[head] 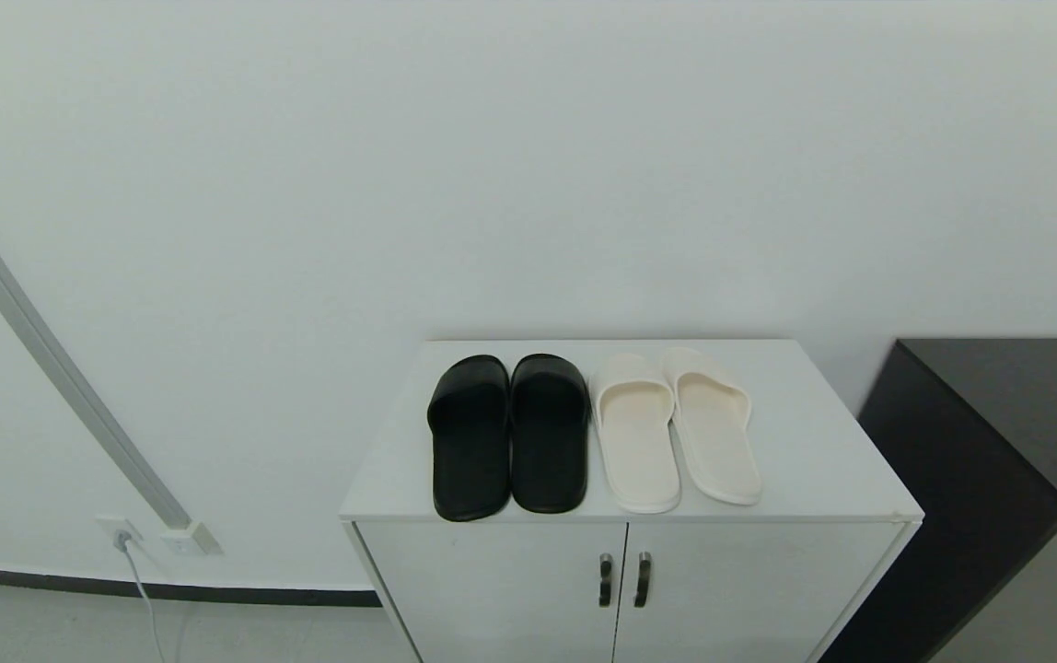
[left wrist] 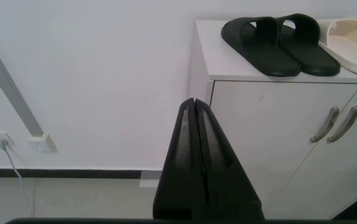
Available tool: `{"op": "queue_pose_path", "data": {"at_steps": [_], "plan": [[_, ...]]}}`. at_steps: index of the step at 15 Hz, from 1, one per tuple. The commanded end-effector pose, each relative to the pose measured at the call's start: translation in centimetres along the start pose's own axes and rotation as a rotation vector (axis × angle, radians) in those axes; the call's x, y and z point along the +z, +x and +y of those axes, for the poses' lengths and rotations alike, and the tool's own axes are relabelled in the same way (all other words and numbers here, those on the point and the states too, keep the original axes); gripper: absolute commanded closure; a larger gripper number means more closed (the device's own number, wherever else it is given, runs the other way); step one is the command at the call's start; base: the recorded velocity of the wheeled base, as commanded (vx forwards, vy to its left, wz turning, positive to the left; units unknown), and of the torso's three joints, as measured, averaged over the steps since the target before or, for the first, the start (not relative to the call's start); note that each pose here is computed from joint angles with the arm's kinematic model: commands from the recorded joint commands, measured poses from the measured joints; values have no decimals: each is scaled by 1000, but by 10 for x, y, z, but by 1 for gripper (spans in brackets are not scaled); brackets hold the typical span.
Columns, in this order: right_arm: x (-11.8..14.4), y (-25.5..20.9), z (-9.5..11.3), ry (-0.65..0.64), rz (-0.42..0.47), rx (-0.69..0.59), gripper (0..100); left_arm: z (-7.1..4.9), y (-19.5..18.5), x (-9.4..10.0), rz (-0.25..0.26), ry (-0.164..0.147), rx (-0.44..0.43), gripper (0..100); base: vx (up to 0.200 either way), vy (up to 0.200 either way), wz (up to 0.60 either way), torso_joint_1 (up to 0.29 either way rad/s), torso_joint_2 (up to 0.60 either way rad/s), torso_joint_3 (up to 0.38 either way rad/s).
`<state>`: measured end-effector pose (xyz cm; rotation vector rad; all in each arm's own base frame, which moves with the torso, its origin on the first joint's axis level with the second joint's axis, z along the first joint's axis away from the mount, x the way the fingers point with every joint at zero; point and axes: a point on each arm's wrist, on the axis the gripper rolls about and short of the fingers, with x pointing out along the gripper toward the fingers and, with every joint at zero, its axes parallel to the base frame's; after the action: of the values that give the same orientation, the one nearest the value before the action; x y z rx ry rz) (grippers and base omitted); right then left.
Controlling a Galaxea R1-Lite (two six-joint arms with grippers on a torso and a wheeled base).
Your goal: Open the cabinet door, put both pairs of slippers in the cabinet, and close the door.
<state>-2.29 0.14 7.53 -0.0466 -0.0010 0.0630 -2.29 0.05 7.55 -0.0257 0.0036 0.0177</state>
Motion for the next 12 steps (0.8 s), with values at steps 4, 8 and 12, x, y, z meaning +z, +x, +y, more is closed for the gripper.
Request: {"op": "queue_pose_path", "data": {"at_steps": [4, 8, 12], "plan": [[73, 0, -3, 152, -72, 48, 0, 0, 0, 0, 1, 0, -1, 100, 0, 0, 0, 0, 0, 0], [93, 51, -3, 101, 151, 214, 0, 0, 0, 0, 1, 0, 1, 100, 0, 0, 0, 0, 0, 0], [118, 114, 9, 127, 259, 370, 0, 0, 0, 0, 1, 1, 4, 100, 0, 0, 0, 0, 0, 0]]}}
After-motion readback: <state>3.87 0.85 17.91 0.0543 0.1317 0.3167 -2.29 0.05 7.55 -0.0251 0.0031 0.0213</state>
